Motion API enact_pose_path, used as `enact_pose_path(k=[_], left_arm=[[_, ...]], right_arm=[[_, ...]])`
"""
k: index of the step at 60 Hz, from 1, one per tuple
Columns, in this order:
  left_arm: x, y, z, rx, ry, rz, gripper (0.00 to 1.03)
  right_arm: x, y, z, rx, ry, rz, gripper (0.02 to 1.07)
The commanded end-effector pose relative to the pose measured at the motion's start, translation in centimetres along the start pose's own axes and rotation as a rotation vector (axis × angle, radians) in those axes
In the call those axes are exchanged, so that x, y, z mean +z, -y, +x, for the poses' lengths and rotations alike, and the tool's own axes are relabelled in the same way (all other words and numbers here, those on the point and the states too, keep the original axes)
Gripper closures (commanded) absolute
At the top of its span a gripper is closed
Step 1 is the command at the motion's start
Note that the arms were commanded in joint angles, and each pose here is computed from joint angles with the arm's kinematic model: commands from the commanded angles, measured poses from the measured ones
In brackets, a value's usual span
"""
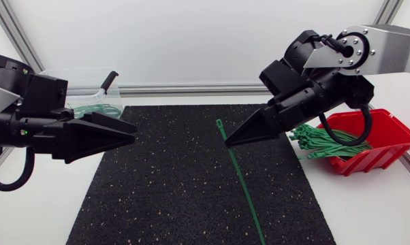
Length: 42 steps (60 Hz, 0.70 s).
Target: Take a green cable tie from the red box, thread the tail through the head to close it, then place it in the transparent bin on the left.
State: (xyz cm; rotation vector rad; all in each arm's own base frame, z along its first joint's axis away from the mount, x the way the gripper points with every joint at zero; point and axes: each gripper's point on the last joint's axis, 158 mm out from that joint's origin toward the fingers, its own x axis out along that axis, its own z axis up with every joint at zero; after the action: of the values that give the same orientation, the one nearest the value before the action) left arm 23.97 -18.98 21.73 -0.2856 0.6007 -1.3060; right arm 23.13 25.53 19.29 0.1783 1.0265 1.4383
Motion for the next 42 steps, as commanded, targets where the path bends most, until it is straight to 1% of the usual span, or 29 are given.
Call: enact_pose_path(k=[1,11,18,25,29,37,42], left_arm=[[1.1,2.1,0.6,-0.051,-0.004,0.070,0.04],[0.9,4.1,2.1,-0.120,-0.041,0.078,0.04],[1.6,5.4,3.0,-0.157,-0.044,0.062,0.04],[3.0,6.8,4.2,-0.202,-0.027,0.019,0.04],[3.8,7.1,4.7,-0.211,-0.008,0.014,0.04],[5.0,7.7,6.1,-0.226,0.032,-0.019,0.09],[5.4,7.6,6.9,-0.233,0.057,-0.039,0.09]], right_arm=[[-0.4,-1.2,0.4,0.026,0.013,0.027,1.01],[-0.2,-2.5,0.4,0.063,0.073,0.024,1.01],[-0.5,-2.6,0.4,0.049,0.122,0.001,1.01],[-0.7,-3.1,0.1,0.034,0.203,-0.022,1.01],[-0.6,-3.7,-0.1,0.032,0.238,-0.040,1.01],[-0.4,-4.9,-0.4,0.063,0.287,-0.063,1.01],[-0.3,-4.8,-0.6,0.062,0.306,-0.059,1.01]])
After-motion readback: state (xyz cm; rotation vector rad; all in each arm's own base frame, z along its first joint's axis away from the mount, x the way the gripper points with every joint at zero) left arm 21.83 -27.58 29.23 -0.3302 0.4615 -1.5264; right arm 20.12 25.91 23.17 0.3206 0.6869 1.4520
